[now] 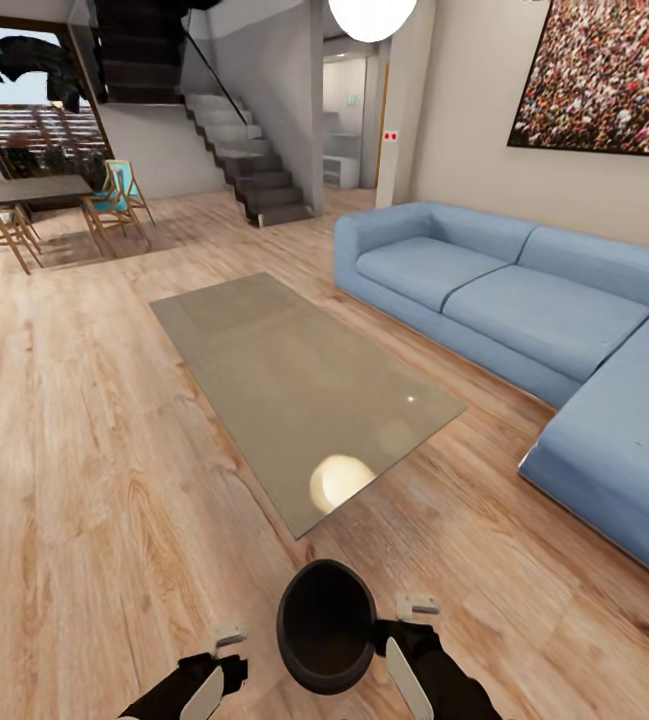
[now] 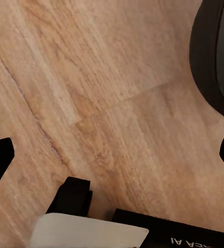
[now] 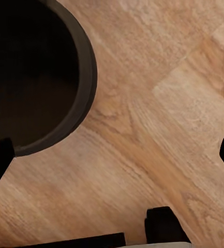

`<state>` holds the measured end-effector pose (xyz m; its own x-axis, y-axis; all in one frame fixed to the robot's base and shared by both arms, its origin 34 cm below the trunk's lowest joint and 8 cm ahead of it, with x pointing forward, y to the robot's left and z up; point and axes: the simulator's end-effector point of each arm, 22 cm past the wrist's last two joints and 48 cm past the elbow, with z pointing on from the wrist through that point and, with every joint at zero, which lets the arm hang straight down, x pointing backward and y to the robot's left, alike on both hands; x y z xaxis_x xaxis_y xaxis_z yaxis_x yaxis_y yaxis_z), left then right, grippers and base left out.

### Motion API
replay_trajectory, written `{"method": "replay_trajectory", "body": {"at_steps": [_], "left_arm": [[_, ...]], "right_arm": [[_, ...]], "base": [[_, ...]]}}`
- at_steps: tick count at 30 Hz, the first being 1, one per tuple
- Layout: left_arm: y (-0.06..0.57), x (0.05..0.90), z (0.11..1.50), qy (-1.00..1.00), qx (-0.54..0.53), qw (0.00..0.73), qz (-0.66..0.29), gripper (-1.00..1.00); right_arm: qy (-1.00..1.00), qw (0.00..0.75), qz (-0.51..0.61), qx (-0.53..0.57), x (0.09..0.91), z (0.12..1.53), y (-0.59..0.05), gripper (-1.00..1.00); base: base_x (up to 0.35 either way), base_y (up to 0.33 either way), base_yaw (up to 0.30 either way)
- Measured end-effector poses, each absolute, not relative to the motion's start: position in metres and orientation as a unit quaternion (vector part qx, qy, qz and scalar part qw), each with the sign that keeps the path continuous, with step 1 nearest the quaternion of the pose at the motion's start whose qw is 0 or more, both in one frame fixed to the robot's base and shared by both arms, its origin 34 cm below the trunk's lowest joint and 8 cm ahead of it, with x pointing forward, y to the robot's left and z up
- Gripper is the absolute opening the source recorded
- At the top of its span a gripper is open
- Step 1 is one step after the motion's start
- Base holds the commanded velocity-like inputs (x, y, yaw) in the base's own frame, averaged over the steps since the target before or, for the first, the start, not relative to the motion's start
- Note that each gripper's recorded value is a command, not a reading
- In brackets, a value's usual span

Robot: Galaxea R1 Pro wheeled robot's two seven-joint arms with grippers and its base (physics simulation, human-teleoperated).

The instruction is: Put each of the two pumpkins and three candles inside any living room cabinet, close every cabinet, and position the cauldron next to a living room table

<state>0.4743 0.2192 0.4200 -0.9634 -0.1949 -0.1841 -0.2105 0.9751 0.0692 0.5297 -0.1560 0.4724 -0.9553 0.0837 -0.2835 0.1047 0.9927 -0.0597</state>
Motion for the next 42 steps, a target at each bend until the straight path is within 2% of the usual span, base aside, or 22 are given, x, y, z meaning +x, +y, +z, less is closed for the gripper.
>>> {"method": "replay_trajectory", "body": {"at_steps": [4,10,25,29,31,34,38,42], "left_arm": [[0.236,0.46,0.42,0.988,-0.108,0.087,0.061,1.0],[0.238,0.457,0.429,0.988,-0.107,0.091,0.066,1.0],[0.245,0.453,0.453,0.986,-0.113,0.095,0.074,1.0],[0.25,0.437,0.456,0.988,-0.105,0.078,0.081,1.0],[0.269,0.399,0.452,0.989,-0.098,0.041,0.104,1.0],[0.323,0.381,0.457,0.984,-0.098,0.035,0.144,1.0],[0.386,0.34,0.467,0.977,-0.099,0.023,0.19,1.0],[0.404,0.308,0.474,0.974,-0.096,0.014,0.205,1.0]], "right_arm": [[0.985,0.163,-0.031,0.054,0.545,0.491,-0.154,1.0],[0.986,0.155,-0.03,0.059,0.528,0.496,-0.155,1.0],[0.988,0.14,-0.037,0.059,0.516,0.514,-0.163,1.0],[0.992,0.099,-0.054,0.054,0.476,0.496,-0.177,1.0],[0.993,0.074,-0.074,0.058,0.427,0.474,-0.19,1.0],[0.992,0.057,-0.094,0.059,0.385,0.464,-0.206,1.0],[0.987,0.068,-0.131,0.065,0.361,0.463,-0.251,1.0],[0.986,0.067,-0.14,0.064,0.349,0.468,-0.261,1.0]], "base": [[-0.288,0.0,0.0],[-0.272,0.0,0.0],[-0.012,0.0,0.0],[0.0,0.0,0.0],[0.0,0.0,0.0],[0.0,0.0,0.0],[0.0,0.0,0.0],[0.0,0.0,0.0]]}}
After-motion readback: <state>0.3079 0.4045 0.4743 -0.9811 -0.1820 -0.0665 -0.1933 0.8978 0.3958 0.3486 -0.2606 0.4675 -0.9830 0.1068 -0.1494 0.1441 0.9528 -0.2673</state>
